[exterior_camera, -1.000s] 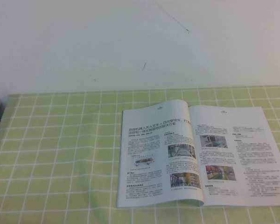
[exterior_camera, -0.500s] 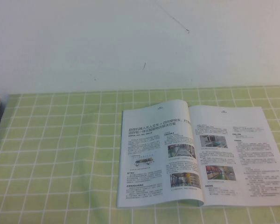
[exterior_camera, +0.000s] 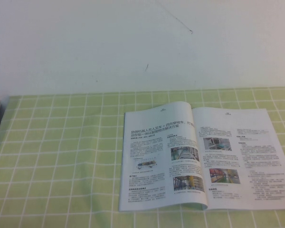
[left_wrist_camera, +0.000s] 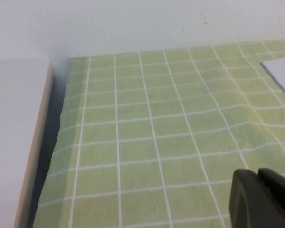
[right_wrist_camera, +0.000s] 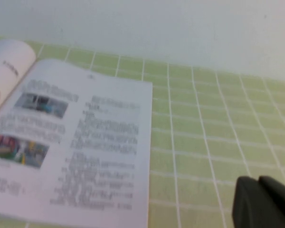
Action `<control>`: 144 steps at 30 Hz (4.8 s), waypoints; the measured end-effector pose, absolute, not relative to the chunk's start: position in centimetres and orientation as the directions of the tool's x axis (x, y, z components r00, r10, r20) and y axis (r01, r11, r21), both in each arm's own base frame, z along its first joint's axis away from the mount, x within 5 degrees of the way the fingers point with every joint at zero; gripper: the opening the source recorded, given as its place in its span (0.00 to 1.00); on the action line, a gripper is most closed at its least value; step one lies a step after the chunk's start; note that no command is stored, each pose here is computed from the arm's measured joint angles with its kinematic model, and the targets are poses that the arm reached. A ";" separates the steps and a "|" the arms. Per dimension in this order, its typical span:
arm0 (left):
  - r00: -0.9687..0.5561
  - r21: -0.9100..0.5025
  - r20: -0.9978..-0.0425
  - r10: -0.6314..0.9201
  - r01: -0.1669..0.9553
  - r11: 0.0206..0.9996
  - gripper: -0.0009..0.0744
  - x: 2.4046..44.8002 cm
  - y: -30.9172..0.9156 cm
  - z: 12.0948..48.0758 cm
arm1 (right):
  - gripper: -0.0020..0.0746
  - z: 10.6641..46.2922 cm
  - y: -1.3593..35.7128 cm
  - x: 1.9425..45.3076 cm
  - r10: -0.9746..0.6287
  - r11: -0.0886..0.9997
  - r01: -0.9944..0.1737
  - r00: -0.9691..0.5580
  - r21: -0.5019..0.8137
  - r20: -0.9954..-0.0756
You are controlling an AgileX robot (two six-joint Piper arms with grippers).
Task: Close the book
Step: 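Close the open booklet and leave it lying on the table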
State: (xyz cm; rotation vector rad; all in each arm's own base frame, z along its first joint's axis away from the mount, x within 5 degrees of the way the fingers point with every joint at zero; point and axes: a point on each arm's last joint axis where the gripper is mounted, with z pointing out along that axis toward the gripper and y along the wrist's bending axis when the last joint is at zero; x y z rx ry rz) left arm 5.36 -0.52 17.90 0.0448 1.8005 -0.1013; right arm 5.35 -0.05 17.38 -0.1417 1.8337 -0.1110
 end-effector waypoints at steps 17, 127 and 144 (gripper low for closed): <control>0.510 -0.037 -0.855 -0.090 0.114 0.993 0.01 4.3 -0.4 24.6 | 0.02 24.2 -0.1 4.6 -0.060 0.998 0.032 0.480 -0.050 -0.875; -0.903 -0.171 -0.381 0.197 0.279 0.945 0.01 37.4 -16.9 15.2 | 0.02 11.8 8.8 33.0 -0.387 0.817 -0.514 -0.825 0.262 -0.412; -0.853 -0.156 -0.424 0.304 0.400 0.903 0.01 36.1 -22.0 15.0 | 0.02 11.8 8.8 33.0 -0.386 0.818 -0.512 -0.826 0.262 -0.411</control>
